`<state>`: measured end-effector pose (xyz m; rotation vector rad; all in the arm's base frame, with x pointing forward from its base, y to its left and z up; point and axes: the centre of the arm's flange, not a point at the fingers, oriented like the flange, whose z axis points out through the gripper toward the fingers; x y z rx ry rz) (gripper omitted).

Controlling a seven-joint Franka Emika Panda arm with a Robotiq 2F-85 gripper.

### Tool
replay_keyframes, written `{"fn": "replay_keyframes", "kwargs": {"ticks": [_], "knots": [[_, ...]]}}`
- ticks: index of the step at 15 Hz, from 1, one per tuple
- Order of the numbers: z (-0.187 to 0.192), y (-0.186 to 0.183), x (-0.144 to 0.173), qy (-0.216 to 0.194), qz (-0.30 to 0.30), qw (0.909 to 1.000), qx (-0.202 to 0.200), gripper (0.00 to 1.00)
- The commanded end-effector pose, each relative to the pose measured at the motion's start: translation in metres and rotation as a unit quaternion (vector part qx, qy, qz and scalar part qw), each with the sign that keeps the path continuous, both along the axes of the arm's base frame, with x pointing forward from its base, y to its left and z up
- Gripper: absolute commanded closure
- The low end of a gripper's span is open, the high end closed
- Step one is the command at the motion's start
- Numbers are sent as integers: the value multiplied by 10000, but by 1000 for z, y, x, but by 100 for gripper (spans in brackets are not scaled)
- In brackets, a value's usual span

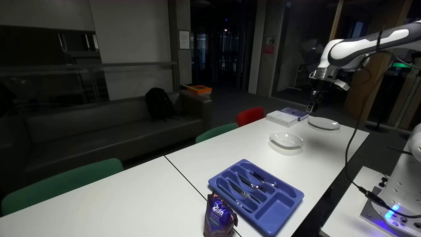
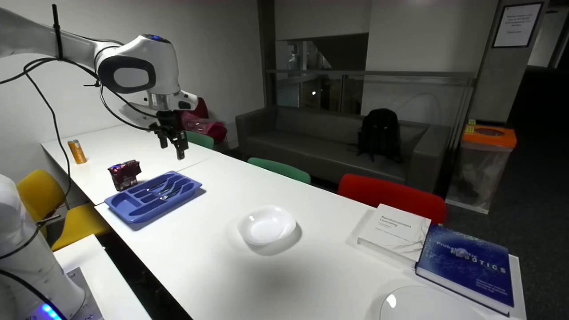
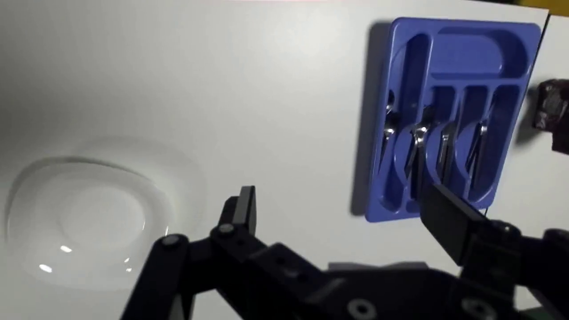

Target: Move the plate on the left to the left.

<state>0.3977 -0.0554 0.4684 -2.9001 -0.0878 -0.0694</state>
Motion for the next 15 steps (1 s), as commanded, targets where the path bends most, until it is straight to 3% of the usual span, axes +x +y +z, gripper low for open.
{"fn": "replay_keyframes", "kwargs": {"ticks": [1, 5, 9, 12, 15], "knots": [[-2, -69, 4, -549, -630, 9964, 167, 0], [-20, -141, -3, -729, -1353, 9872, 432, 0], [-58, -197, 0, -669, -1685, 9754, 1257, 0], [-83, -221, 11, -616, -1809, 9669, 1694, 0], [-88, -218, 20, -431, -1815, 9670, 1736, 0]]}}
